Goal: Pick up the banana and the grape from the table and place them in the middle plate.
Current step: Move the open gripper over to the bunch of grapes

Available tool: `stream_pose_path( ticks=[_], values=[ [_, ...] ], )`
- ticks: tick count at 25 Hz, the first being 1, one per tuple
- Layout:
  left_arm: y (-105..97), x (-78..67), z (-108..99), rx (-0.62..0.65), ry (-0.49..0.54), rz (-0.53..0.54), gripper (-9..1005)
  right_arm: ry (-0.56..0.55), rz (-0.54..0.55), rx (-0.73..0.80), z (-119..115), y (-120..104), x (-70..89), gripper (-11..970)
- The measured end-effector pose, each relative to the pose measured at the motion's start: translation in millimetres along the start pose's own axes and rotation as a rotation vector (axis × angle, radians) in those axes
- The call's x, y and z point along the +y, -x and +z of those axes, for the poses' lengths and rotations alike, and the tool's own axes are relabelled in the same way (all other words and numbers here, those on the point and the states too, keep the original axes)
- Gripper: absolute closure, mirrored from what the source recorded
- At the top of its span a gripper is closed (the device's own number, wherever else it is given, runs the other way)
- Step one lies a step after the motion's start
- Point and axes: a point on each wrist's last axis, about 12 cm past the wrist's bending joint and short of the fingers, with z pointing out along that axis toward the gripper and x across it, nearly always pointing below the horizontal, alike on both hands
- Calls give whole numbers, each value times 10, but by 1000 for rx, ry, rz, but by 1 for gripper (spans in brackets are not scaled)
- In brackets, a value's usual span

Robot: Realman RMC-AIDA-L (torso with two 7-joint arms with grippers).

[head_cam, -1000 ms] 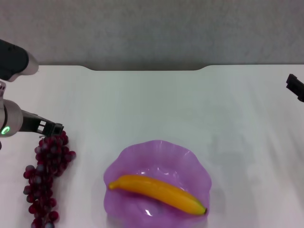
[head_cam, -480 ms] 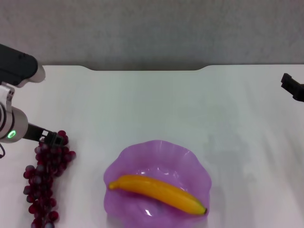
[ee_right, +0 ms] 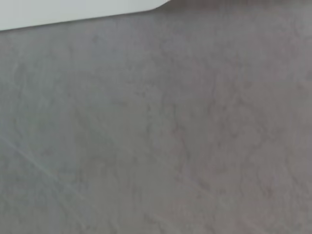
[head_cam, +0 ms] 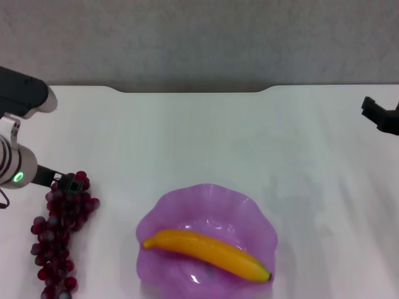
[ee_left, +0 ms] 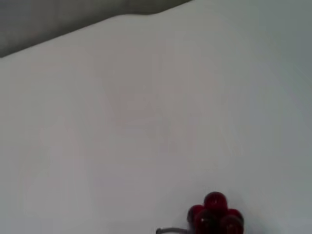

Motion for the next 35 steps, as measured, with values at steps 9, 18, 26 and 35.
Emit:
stream_pose_path(
  ticks=[9, 18, 26, 35],
  values=[
    [-21, 24, 117, 33, 3, -7, 313, 3, -1, 11, 8, -12, 5, 217],
    [-29, 12, 137, 32, 1, -7, 315, 6, -3, 14, 28, -10, 15, 217],
    [-33, 1, 143, 33, -1, -4, 317, 5, -3, 15, 28, -14, 12, 217],
    [-41, -15, 189, 57, -3, 1, 318, 7, -4, 16, 40, -13, 18, 217]
  ],
)
